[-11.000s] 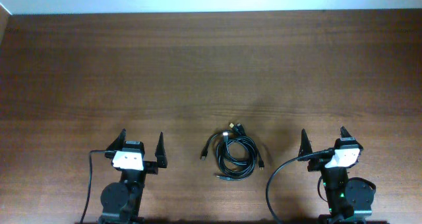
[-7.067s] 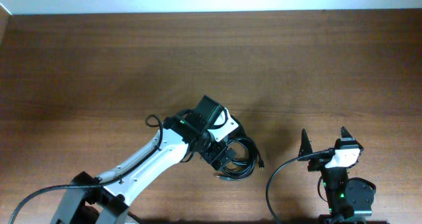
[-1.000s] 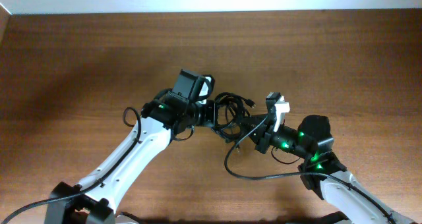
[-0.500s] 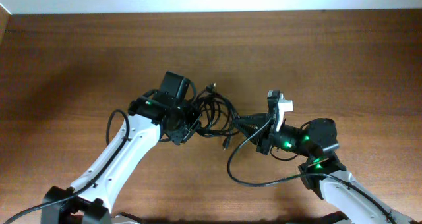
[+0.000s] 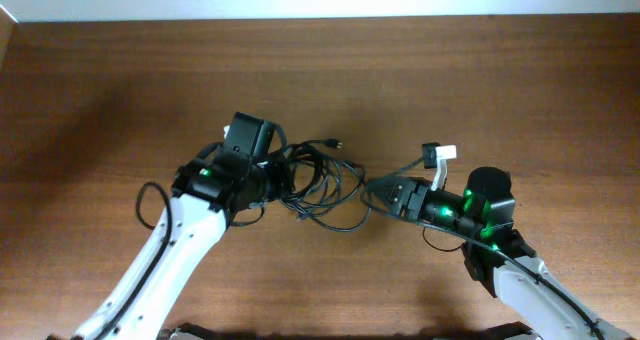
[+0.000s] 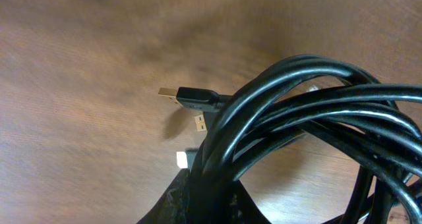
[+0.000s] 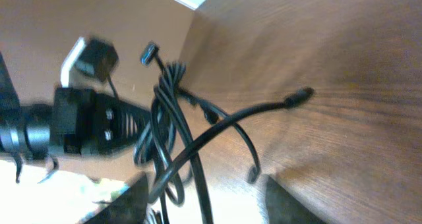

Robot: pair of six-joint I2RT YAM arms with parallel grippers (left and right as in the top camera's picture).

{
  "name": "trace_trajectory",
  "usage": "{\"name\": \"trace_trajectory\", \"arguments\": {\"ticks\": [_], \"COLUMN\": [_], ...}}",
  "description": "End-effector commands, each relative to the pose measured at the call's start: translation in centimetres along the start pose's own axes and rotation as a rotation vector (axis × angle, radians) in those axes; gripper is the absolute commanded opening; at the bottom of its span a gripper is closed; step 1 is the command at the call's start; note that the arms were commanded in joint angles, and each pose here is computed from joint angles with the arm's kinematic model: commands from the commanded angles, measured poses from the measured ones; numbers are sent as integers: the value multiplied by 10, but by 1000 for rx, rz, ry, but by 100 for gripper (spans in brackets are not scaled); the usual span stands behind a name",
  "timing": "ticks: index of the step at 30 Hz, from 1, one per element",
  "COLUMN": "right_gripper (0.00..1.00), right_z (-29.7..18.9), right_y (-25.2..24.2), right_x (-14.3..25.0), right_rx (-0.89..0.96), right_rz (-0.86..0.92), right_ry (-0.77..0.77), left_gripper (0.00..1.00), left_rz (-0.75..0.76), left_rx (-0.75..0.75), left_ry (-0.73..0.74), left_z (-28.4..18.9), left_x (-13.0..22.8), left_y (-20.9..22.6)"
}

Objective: Untangle cables

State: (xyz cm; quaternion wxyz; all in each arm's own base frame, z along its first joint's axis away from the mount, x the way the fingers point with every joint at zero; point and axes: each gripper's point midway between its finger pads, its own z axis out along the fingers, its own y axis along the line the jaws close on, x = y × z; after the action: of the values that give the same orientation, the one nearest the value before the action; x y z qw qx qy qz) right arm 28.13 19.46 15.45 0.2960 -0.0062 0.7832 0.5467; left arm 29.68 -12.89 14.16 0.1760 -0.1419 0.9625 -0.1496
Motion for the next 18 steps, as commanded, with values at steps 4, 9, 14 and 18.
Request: {"name": "trace_trajectory", "arguments": {"ticks": [4, 9, 14, 18], "right_gripper": [85, 88, 88, 88], "right_z": [-10, -3, -1, 1], "right_y": [61, 78, 80, 75], "right_x": [17, 24, 27, 25], "right_rx": [-302, -345, -351, -325], "right_rz": [-330, -412, -417, -397], "right_ry": [117, 109, 116, 108], "left_gripper": [0, 0, 0, 0], "left_rz": [282, 401, 368, 369], "left_rx": [-14, 67, 154, 209], "left_ry": [-204, -216, -247, -247], "left_z": [-35, -35, -39, -42], "left_x": [-31, -15, -8, 3], "left_y": [-1, -40, -71, -91]}}
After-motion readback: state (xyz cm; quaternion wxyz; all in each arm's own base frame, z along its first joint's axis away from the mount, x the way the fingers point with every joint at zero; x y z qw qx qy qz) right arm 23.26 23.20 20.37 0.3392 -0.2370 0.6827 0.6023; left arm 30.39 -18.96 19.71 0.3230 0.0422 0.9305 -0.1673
